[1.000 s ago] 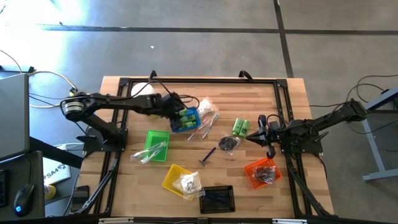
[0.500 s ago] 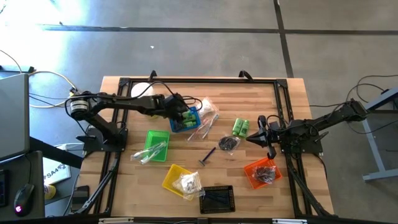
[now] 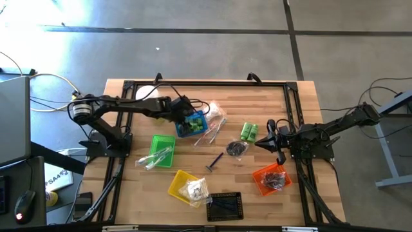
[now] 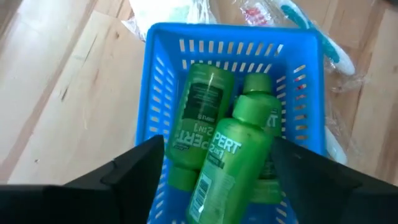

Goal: Pick & Place Travel size toiletries
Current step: Put the black hairbrush into the orange bin

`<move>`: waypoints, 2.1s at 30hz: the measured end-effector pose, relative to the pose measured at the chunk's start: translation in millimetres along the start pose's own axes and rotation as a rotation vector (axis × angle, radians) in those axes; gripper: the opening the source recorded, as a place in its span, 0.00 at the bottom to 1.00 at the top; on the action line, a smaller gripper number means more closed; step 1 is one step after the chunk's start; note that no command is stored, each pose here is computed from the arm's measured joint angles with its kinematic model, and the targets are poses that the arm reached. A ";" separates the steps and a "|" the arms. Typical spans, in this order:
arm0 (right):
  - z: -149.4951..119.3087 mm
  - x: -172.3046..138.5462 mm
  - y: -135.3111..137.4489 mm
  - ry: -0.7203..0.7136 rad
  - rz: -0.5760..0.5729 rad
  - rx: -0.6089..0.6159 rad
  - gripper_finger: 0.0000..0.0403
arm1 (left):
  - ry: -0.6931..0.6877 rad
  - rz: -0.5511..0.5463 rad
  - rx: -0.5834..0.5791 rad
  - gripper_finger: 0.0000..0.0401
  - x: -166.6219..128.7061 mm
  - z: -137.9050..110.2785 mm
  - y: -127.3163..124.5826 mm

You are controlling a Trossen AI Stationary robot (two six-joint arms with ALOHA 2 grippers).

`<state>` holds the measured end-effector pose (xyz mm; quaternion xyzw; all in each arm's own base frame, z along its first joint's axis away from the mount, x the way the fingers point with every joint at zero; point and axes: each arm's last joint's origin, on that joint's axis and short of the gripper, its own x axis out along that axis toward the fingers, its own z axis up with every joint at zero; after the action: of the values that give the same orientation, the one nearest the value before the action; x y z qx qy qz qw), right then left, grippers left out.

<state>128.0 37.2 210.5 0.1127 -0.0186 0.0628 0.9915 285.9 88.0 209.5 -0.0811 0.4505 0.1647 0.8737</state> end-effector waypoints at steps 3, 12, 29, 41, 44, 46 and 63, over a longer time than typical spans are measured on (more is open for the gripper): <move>0.0 0.0 0.0 0.000 0.000 0.000 0.01 | -0.005 -0.040 0.004 0.73 -25.2 14.0 -2.2; 0.0 0.0 0.0 0.000 0.000 0.000 0.01 | -0.302 0.001 0.158 0.47 -185.8 31.3 -20.8; 1.7 2.1 -1.7 -0.033 -0.072 -0.020 0.01 | -0.883 0.063 -0.079 0.00 -200.3 -111.0 6.3; 45.6 42.5 -13.8 0.233 -0.396 -0.133 0.01 | -0.795 0.099 -0.143 0.00 -143.3 -138.8 4.4; 51.8 60.0 -15.8 0.407 -0.463 -0.182 0.01 | -0.777 0.102 -0.135 0.00 -141.6 -139.9 4.3; 54.4 72.0 -16.2 0.500 -0.495 -0.209 0.01 | -0.766 0.105 -0.130 0.00 -140.8 -140.7 4.4; -17.4 139.9 11.7 1.027 -0.297 -0.105 0.52 | -0.672 0.121 -0.071 0.00 -134.8 -147.6 4.5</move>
<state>265.6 69.2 203.3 0.0191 0.4820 -0.0320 0.8754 99.2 20.5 233.5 -0.0257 0.1353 0.2492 0.9586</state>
